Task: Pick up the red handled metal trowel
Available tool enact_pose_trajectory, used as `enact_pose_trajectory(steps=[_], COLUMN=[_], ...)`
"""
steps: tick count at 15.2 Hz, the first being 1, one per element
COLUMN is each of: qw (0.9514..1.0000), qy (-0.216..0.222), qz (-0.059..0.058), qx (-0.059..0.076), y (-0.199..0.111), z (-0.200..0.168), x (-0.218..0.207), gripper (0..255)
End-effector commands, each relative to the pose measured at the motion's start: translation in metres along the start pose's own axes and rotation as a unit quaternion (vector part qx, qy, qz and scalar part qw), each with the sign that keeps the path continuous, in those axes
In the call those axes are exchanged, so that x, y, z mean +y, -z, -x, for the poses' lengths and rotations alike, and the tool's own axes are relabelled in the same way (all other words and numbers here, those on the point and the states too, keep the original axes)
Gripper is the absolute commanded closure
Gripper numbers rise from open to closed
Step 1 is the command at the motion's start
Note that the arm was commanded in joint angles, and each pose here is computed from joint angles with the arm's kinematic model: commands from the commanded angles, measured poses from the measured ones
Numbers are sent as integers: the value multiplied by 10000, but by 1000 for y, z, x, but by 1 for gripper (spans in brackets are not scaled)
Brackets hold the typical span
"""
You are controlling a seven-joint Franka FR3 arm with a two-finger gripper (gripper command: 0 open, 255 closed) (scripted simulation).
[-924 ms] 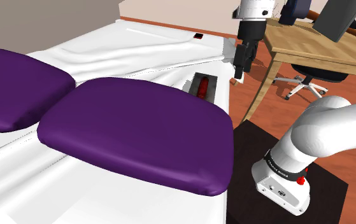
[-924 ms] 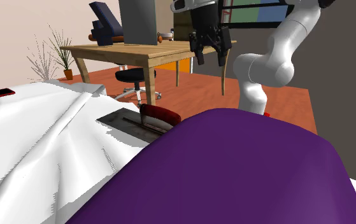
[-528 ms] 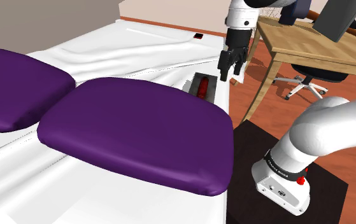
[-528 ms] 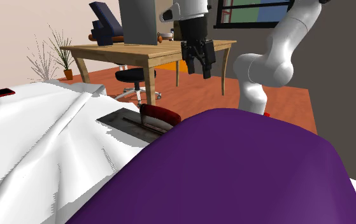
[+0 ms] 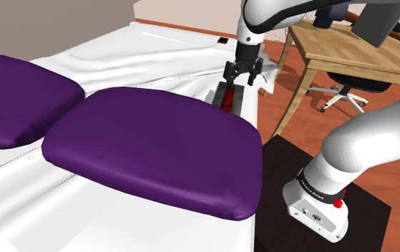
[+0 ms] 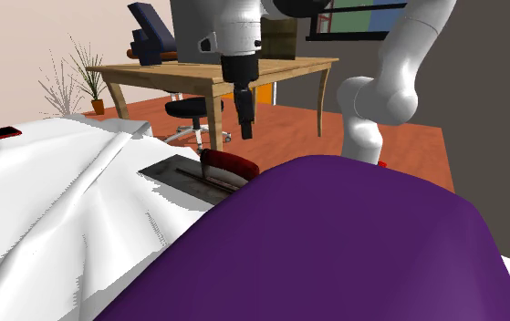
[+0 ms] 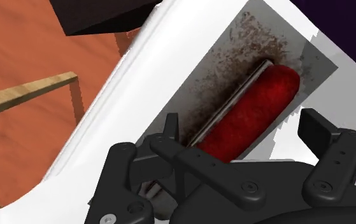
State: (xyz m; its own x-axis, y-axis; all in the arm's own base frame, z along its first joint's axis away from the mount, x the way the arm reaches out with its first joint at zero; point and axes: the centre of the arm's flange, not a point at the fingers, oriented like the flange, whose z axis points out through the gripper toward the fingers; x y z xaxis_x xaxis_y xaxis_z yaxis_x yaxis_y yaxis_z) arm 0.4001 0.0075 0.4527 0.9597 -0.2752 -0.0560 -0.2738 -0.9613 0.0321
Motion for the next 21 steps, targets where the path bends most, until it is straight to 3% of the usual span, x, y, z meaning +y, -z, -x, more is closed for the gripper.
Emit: enact_pose_trajectory(steps=[1, 4, 8, 17, 18, 21], qw=[9990, 9942, 9829, 9829, 9829, 9829], qy=[-412, -1003, -1724, -1724, -1724, -1724], qz=[59, 157, 278, 277, 278, 278], qx=[144, 342, 584, 584, 584, 584], y=[-14, -29, -45, -85, -85, -85], z=[-21, -50, -85, -87, -87, -87], x=[0, 8, 23, 22, 21, 21], gripper=[0, 0, 0, 0, 255, 255])
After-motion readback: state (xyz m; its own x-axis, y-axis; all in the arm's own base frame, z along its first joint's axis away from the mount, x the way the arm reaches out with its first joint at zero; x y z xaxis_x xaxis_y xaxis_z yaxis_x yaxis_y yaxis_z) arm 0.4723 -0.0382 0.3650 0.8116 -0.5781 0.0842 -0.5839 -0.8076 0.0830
